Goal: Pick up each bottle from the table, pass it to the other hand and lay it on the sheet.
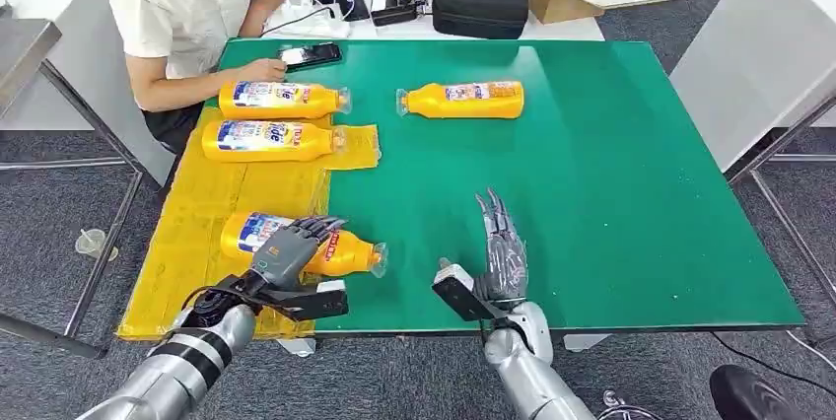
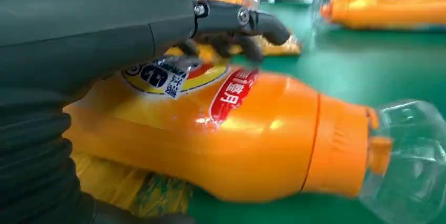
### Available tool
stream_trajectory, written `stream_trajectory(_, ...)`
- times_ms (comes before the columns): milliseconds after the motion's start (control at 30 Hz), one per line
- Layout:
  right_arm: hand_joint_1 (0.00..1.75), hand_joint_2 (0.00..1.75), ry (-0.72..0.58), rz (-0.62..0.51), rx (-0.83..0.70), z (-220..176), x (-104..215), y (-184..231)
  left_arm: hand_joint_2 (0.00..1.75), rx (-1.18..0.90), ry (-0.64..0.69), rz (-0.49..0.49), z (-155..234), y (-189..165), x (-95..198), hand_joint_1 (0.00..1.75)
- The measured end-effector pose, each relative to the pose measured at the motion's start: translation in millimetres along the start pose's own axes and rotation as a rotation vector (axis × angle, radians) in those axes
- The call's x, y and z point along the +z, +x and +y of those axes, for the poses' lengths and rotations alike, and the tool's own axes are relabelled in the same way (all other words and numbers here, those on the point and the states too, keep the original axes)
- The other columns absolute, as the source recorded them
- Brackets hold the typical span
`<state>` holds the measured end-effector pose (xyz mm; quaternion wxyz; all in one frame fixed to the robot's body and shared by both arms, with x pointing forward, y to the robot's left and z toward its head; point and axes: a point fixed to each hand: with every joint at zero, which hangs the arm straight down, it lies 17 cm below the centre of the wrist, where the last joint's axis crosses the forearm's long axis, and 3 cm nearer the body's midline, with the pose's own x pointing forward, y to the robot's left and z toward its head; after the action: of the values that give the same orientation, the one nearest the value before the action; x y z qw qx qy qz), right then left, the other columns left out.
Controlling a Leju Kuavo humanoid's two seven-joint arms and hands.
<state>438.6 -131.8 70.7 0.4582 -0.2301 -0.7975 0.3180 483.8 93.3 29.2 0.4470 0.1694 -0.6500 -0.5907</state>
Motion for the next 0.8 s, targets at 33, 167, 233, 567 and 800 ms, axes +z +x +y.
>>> stream_trajectory(33, 0.00, 1.75, 0.001, -0.001, -0.002, 0.2, -0.5, 0.1, 1.75, 0.009, -0.019, 0.009, -1.8, -2.5, -0.4, 0.00)
stream_trajectory(167, 0.00, 1.75, 0.004, 0.001, -0.019, 2.1, -2.0, 1.0, 1.75, 0.055, -0.076, 0.039, -2.1, -11.0, -3.0, 0.00)
stream_trajectory(233, 0.00, 1.75, 0.004, 0.003, -0.024, 2.4, -2.6, 0.6, 1.75, 0.068, -0.089, 0.047, -1.5, -13.9, -3.6, 0.00)
stream_trajectory(567, 0.00, 1.75, 0.022, -0.003, -0.022, 5.7, -2.1, -0.7, 1.75, 0.096, -0.098, 0.055, 0.1, -17.8, -3.6, 0.00)
stream_trajectory(800, 0.00, 1.75, 0.026, -0.002, -0.016, 5.6, -0.7, -2.7, 1.75, 0.216, -0.027, -0.017, 13.1, 4.3, -3.3, 0.00)
